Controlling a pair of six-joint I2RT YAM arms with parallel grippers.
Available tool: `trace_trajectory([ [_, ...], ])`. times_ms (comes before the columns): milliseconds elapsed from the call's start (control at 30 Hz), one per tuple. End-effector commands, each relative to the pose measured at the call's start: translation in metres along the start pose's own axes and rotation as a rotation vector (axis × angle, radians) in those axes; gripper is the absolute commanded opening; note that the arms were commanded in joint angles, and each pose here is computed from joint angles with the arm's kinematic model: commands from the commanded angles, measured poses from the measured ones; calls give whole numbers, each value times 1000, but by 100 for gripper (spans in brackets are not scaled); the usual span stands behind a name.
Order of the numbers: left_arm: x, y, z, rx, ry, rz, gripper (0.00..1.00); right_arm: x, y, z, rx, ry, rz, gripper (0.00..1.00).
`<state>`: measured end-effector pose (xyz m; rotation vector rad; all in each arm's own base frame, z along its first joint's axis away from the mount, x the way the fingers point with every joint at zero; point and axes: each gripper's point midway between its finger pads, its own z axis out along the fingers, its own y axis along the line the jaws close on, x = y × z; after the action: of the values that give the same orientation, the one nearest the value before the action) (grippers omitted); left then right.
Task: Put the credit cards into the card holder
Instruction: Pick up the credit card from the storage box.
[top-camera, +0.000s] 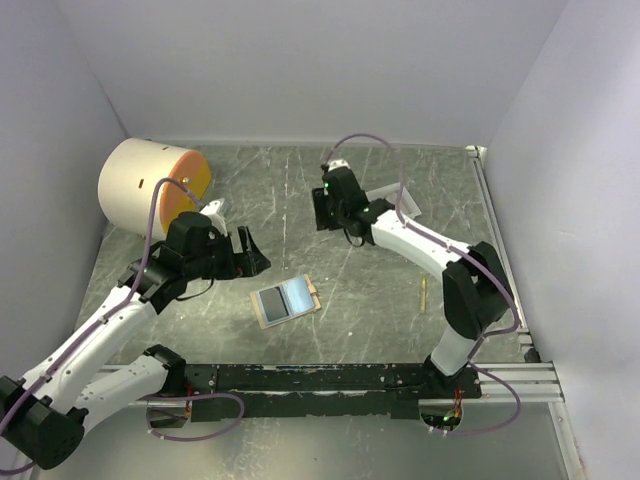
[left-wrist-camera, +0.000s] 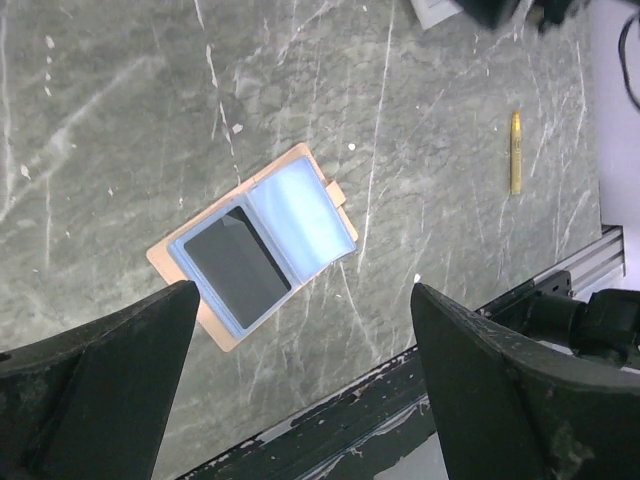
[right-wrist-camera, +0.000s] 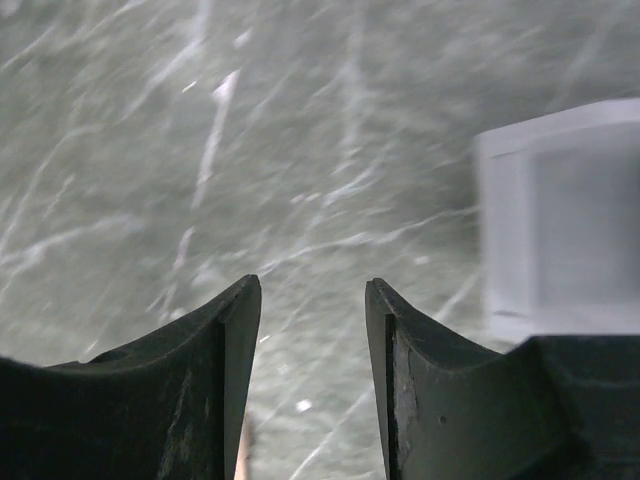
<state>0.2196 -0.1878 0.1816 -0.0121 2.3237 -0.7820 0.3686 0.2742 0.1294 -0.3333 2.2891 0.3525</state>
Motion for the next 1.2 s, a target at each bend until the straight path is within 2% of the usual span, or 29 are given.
trace_trajectory([
  [0, 3, 0, -14, 2, 26, 121, 98, -13, -73, 7, 285, 29, -100, 47],
  [167, 4, 5, -17, 3, 7, 158, 98, -27, -145, 8, 556, 85, -134, 47],
  [367, 2, 7, -18, -2, -22, 157, 98, -38, -189, 7, 701, 87, -215, 47],
  [633, 0, 8, -22, -11, -34, 158, 98, -24, -216, 26, 703, 179, -260, 48],
  [1167, 0, 7, -22, -5, -44, 155, 97, -9, -245, 39, 827, 245, -339, 50],
])
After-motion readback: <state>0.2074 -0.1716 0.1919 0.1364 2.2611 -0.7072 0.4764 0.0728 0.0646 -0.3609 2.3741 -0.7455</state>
